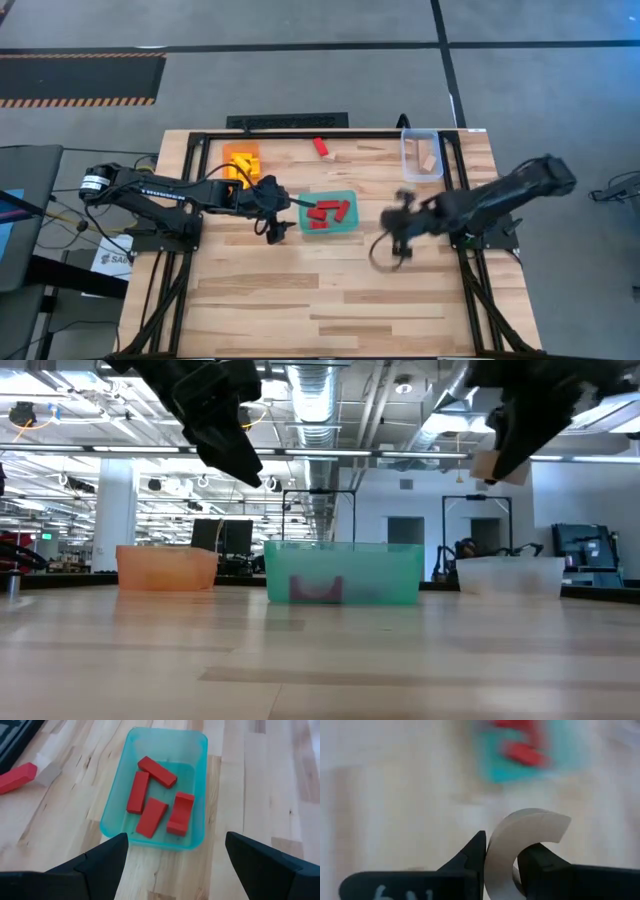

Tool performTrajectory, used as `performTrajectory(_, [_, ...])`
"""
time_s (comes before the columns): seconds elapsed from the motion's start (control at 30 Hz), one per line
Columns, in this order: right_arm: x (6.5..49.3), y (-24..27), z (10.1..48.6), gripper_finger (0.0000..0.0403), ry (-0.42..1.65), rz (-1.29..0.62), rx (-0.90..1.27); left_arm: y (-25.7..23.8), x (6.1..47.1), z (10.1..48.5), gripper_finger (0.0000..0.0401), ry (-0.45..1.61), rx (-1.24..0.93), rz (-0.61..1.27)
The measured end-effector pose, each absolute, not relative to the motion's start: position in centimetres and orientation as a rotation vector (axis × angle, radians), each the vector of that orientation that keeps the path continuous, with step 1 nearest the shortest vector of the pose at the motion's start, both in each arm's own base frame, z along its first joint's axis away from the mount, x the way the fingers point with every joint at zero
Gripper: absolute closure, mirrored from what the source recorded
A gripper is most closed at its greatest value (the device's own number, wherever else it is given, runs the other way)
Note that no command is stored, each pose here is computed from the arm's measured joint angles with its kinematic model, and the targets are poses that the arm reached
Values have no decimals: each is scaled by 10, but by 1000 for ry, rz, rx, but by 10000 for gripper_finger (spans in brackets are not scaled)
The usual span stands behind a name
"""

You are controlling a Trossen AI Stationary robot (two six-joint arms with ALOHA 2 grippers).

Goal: Sort & place blocks by color
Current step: Put the brown block into the transparent bin

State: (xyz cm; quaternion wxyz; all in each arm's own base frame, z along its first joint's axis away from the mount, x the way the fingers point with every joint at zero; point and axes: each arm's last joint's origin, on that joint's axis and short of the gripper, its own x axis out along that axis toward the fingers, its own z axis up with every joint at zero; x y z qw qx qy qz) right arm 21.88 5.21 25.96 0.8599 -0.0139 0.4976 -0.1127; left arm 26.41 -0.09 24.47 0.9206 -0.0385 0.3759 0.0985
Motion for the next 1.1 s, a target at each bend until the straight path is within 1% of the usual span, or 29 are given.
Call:
performTrajectory(0.13, [184, 11, 274, 316, 968, -599, 121, -1, 265, 246, 79, 748, -114, 216])
performTrajectory(0.23, [164, -18, 277, 316, 919, -838, 259, -1, 267, 248, 79, 717, -145, 224])
performTrajectory(0.33, [150, -47, 275, 316, 915, -1035, 362, -1, 269, 250, 79, 692, -178, 234])
performTrajectory(0.43, [145, -76, 272, 318, 905, -1171, 425, -1, 271, 252, 79, 656, -226, 247])
performTrajectory(0.5, [145, -96, 267, 318, 903, -1199, 470, -1, 272, 253, 79, 636, -265, 258])
performTrajectory(0.63, [147, -135, 257, 318, 897, -1173, 592, -1, 275, 257, 79, 573, -366, 286])
performTrajectory(0.83, [137, -188, 227, 316, 954, -1296, 680, 1, 278, 263, 79, 467, -507, 371])
performTrajectory(0.97, [135, -209, 210, 289, 982, -1306, 708, 2, 279, 265, 79, 422, -578, 408])
performTrajectory(1.1, [140, -223, 203, 254, 996, -1272, 652, 2, 279, 264, 79, 407, -625, 439])
